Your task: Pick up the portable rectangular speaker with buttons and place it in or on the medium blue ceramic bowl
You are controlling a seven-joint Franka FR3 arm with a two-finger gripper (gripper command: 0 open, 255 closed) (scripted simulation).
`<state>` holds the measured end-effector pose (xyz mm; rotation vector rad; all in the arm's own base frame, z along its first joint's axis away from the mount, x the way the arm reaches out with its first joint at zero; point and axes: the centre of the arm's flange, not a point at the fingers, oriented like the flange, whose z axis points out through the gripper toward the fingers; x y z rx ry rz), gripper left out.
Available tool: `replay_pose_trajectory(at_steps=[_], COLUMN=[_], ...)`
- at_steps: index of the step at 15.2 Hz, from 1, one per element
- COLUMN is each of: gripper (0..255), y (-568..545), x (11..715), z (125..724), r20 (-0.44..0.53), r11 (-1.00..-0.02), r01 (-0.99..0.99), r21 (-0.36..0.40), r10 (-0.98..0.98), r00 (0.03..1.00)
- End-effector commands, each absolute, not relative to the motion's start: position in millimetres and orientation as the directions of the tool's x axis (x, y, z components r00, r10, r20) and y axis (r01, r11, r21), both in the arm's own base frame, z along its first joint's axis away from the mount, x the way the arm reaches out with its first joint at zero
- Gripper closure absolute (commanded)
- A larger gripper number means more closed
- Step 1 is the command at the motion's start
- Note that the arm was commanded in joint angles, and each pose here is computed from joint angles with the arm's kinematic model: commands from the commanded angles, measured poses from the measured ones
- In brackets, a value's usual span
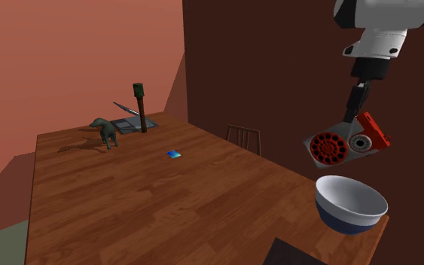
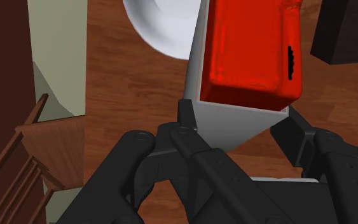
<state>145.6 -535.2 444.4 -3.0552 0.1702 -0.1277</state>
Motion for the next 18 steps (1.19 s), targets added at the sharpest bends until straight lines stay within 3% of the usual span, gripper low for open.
replay_pose_trajectory(at_steps=[1,18], gripper=[255,255], y=[-535.6,-535.6], x=[144.8,144.8], z=[434.5,366.6], r20=[0.080,0.080], r11=[-0.991,-0.991], r01=[-0.108,-0.108], r21=[-0.082,-0.082], r10=[-0.114,-0.114], r00=[0.990,0.990])
